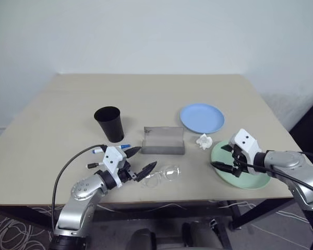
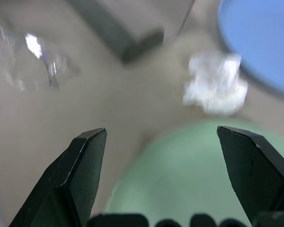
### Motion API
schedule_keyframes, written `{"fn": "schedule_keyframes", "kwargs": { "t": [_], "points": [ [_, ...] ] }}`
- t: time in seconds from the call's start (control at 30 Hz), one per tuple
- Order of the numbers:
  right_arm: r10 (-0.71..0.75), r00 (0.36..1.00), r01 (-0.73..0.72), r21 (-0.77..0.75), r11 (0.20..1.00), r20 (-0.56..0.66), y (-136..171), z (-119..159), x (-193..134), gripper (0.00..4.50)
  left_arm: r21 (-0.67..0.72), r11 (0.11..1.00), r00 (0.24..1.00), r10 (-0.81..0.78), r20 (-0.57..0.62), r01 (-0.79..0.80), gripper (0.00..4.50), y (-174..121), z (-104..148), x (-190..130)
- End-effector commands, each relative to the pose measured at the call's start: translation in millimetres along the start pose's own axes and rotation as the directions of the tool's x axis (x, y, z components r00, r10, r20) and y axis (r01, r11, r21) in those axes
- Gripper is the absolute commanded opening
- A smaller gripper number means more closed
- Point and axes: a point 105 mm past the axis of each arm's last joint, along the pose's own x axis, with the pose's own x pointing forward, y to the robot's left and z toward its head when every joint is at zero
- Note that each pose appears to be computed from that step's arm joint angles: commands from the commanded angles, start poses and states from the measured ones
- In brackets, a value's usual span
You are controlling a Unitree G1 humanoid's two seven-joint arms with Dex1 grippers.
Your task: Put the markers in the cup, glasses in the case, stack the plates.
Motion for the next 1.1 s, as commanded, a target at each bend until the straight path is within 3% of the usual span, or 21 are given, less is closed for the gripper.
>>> {"fn": "schedule_keyframes", "kwargs": {
  "t": [0.03, 0.23, 0.47, 0.73, 0.83, 1.1],
  "points": [
    [0.008, 1.0, -0.01, -0.068, 0.998, -0.028, 5, 8, -13, 4.07, 0.039, 0.999, 0.999, -0.033, 0.036, 0.031, 4.47, -5, 13, 5],
    [0.072, 0.982, -0.097, -0.138, 0.986, -0.176, 15, -17, -20, 4.07, 0.045, 0.998, 0.998, -0.051, 0.033, 0.05, 4.47, -5, 14, 9],
    [0.115, 0.959, -0.156, -0.144, 0.977, -0.259, 21, -40, -19, 4.07, 0.055, 0.996, 0.997, -0.066, 0.034, 0.064, 4.47, -5, 16, 14],
    [0.102, 0.956, -0.154, -0.175, 0.972, -0.276, 16, -43, -17, 4.07, 0.063, 0.996, 0.997, -0.068, 0.035, 0.066, 4.47, -6, 18, 15],
    [0.1, 0.952, -0.157, -0.184, 0.97, -0.288, 17, -45, -17, 3.52, 0.063, 0.996, 0.997, -0.066, 0.035, 0.064, 4.5, -6, 18, 16],
    [0.07, 0.947, -0.146, -0.227, 0.963, -0.313, 13, -49, -18, 0.76, 0.069, 0.996, 0.997, -0.065, 0.033, 0.062, 4.5, -5, 19, 17]
  ]
}}
